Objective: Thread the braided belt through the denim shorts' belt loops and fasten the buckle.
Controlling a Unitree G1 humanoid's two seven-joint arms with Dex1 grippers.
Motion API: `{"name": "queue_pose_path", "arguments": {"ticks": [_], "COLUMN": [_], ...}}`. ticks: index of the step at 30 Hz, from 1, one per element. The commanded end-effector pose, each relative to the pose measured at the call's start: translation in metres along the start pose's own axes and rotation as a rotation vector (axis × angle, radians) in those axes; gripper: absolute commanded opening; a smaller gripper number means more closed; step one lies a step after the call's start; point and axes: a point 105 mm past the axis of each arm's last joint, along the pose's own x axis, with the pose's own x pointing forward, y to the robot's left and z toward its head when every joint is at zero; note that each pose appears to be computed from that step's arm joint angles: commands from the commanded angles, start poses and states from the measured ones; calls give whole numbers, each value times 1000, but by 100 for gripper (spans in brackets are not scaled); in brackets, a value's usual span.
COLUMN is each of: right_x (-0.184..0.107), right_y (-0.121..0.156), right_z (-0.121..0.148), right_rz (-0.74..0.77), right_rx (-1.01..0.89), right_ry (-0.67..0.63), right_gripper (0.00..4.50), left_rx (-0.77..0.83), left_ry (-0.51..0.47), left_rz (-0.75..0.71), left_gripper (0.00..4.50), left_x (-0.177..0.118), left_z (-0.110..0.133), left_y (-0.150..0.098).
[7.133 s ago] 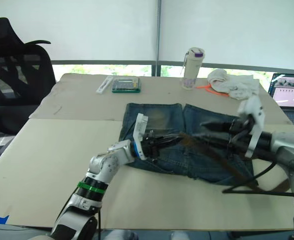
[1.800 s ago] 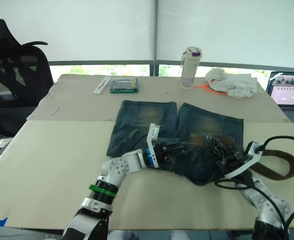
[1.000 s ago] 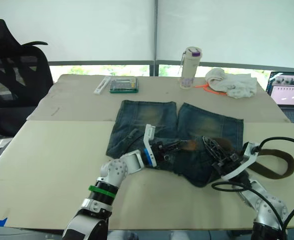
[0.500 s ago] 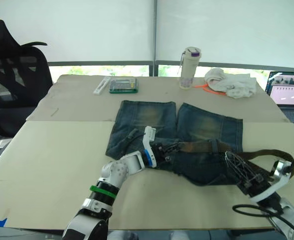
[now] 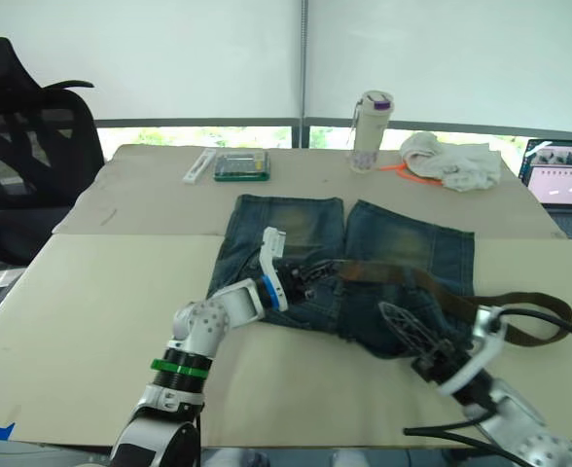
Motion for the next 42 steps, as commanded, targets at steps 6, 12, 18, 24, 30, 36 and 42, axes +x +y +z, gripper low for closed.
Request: {"name": "queue_pose_path", "arguments": {"ticks": [6, 12, 18, 24, 30, 36, 42], "right_x": [53, 58, 55, 52, 44, 29, 32], "right_y": [-5, -1, 3, -2, -20, -57, -68], "right_z": [12, 33, 29, 32, 38, 34, 26], "right_rz": [-37, -31, -17, -61, -165, -349, -402], "right_rx": [-47, -35, -36, -50, -51, -48, -68], "right_ry": [-154, -263, -242, -249, -287, -251, -210], "right_gripper": [386, 236, 27, 0, 0, 0, 0], "left_rx": [-21, -25, -19, 12, 376, 528, 530], "left_ry": [-21, -27, -48, -17, 117, 139, 112], "left_rz": [-37, -29, -18, -66, 44, 4, 2], "left_gripper": [0, 0, 0, 127, 332, 447, 447], "left_x": [-10, -9, -8, -14, -25, -35, -38], "left_z": [8, 7, 9, 7, -12, -18, -15], "left_y": [-14, -14, -11, -17, 10, 14, 16]}}
